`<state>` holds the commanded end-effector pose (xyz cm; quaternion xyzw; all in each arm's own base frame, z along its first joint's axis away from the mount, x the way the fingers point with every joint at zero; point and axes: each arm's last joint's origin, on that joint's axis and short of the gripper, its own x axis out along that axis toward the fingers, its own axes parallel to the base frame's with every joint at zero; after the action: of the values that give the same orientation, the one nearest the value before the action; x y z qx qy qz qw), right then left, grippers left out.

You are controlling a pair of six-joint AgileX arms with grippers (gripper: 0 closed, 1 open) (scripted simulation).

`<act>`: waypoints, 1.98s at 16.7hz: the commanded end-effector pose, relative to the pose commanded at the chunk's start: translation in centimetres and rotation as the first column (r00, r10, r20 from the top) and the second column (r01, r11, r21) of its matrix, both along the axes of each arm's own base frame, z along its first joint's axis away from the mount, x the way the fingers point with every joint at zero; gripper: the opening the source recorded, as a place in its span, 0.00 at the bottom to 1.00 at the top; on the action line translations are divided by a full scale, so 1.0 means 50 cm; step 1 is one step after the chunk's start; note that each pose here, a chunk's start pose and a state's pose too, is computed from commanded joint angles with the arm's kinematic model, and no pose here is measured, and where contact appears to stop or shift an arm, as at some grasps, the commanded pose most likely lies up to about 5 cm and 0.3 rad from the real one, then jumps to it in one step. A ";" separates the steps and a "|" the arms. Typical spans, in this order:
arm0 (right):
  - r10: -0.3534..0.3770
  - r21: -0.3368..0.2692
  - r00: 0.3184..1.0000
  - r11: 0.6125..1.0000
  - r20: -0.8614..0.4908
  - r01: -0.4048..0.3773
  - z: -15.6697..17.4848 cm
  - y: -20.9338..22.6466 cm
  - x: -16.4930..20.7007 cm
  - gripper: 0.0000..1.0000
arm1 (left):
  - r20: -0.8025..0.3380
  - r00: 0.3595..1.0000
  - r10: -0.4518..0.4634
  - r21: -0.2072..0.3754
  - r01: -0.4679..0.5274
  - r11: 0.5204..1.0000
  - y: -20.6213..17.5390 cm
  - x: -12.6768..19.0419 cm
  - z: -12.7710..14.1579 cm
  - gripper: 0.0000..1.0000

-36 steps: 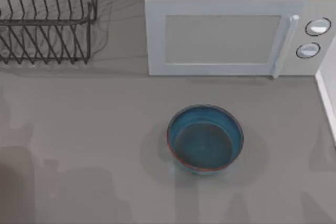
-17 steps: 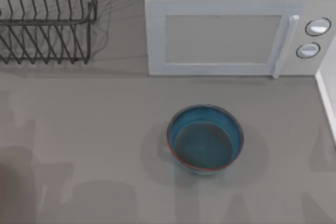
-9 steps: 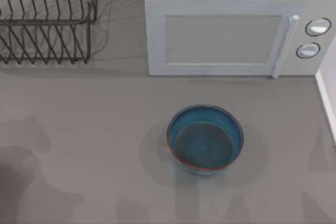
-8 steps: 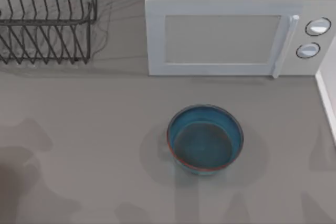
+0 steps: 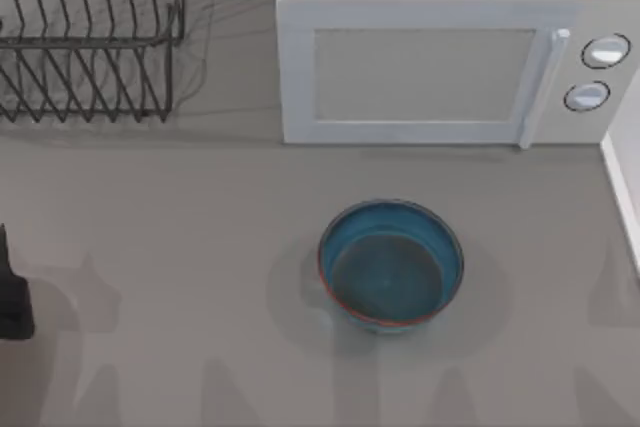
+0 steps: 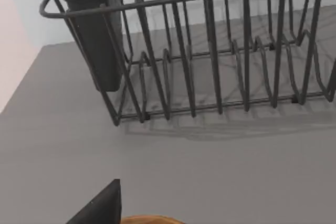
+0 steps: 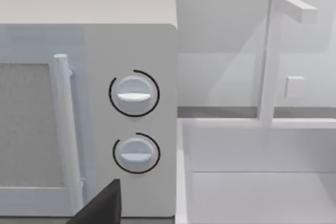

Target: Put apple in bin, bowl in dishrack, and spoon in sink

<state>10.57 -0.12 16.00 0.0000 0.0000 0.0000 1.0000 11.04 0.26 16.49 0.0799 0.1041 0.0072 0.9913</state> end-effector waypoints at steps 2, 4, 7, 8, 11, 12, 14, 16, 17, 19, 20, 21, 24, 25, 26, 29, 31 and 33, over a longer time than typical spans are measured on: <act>0.000 0.000 1.000 1.000 0.000 0.000 0.000 0.000 0.000 1.00 | 0.120 0.993 0.001 -0.093 0.010 0.996 -0.005 -0.006 -0.006 1.00; 0.000 0.000 1.000 1.000 0.000 0.000 0.000 0.000 0.000 1.00 | 0.191 0.982 0.002 -0.145 0.026 0.989 -0.007 -0.009 -0.009 1.00; 0.000 0.000 1.000 1.000 0.000 0.000 0.000 0.000 0.000 1.00 | 0.207 0.978 0.002 -0.157 0.031 0.987 -0.008 -0.009 -0.010 1.00; 0.000 0.000 1.000 1.000 0.000 0.000 0.000 0.000 0.000 1.00 | 0.207 0.978 0.002 -0.157 0.031 0.987 -0.008 -0.009 -0.010 1.00; 0.000 0.000 1.000 1.000 0.000 0.000 0.000 0.000 0.000 1.00 | 0.205 0.979 0.005 -0.156 0.027 0.987 -0.007 -0.009 -0.009 1.00; 0.000 0.000 1.000 1.000 0.000 0.000 0.000 0.000 0.000 1.00 | 0.198 0.980 -0.001 -0.157 0.033 0.987 -0.008 -0.009 -0.006 1.00; 0.000 0.000 1.000 1.000 0.000 0.000 0.000 0.000 0.000 1.00 | 0.160 0.987 -0.032 -0.163 0.058 0.985 -0.015 -0.008 0.007 1.00; 0.000 0.000 1.000 1.000 0.000 0.000 0.000 0.000 0.000 1.00 | 0.085 0.993 -0.086 -0.175 0.100 0.979 -0.027 -0.003 0.034 1.00; 0.000 0.000 1.000 1.000 0.000 0.000 0.000 0.000 0.000 1.00 | 0.036 0.992 -0.119 -0.183 0.123 0.975 -0.035 0.001 0.050 1.00; 0.000 0.000 1.000 1.000 0.000 0.000 0.000 0.000 0.000 1.00 | -0.086 0.978 -0.190 -0.199 0.170 0.965 -0.056 0.018 0.089 1.00; 0.000 0.000 1.000 1.000 0.000 0.000 0.000 0.000 0.000 1.00 | -0.159 0.961 -0.225 -0.208 0.190 0.959 -0.071 0.032 0.109 1.00; 0.000 0.000 1.000 1.000 0.000 0.000 0.000 0.000 0.000 1.00 | -0.238 0.936 -0.258 -0.215 0.209 0.954 -0.088 0.050 0.128 1.00; 0.000 0.000 1.000 1.000 0.000 0.000 0.000 0.000 0.000 1.00 | -0.494 0.806 -0.326 -0.225 0.243 0.943 -0.165 0.124 0.172 1.00; 0.000 0.000 1.000 1.000 0.000 0.000 0.000 0.000 0.000 1.00 | -0.576 0.747 -0.332 -0.221 0.249 0.943 -0.200 0.153 0.179 1.00; 0.000 0.000 1.000 1.000 0.000 0.000 0.000 0.000 0.000 1.00 | -0.652 0.683 -0.330 -0.213 0.252 0.944 -0.239 0.181 0.182 1.00; 0.000 0.000 1.000 1.000 0.000 0.000 0.000 0.000 0.000 1.00 | -0.825 0.493 -0.276 -0.169 0.250 0.953 -0.372 0.253 0.170 1.00; 0.000 0.000 1.000 1.000 0.000 0.000 0.000 0.000 0.000 1.00 | -0.894 0.392 -0.218 -0.129 0.240 0.962 -0.462 0.284 0.153 1.00; 0.000 0.000 1.000 1.000 0.000 0.000 0.000 0.000 0.000 1.00 | -0.934 0.320 -0.158 -0.089 0.220 0.971 -0.546 0.303 0.136 1.00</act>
<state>10.57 -0.12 16.00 0.0000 0.0000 0.0000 1.0000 26.16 -27.05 23.29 0.1081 0.6414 -0.1523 0.7441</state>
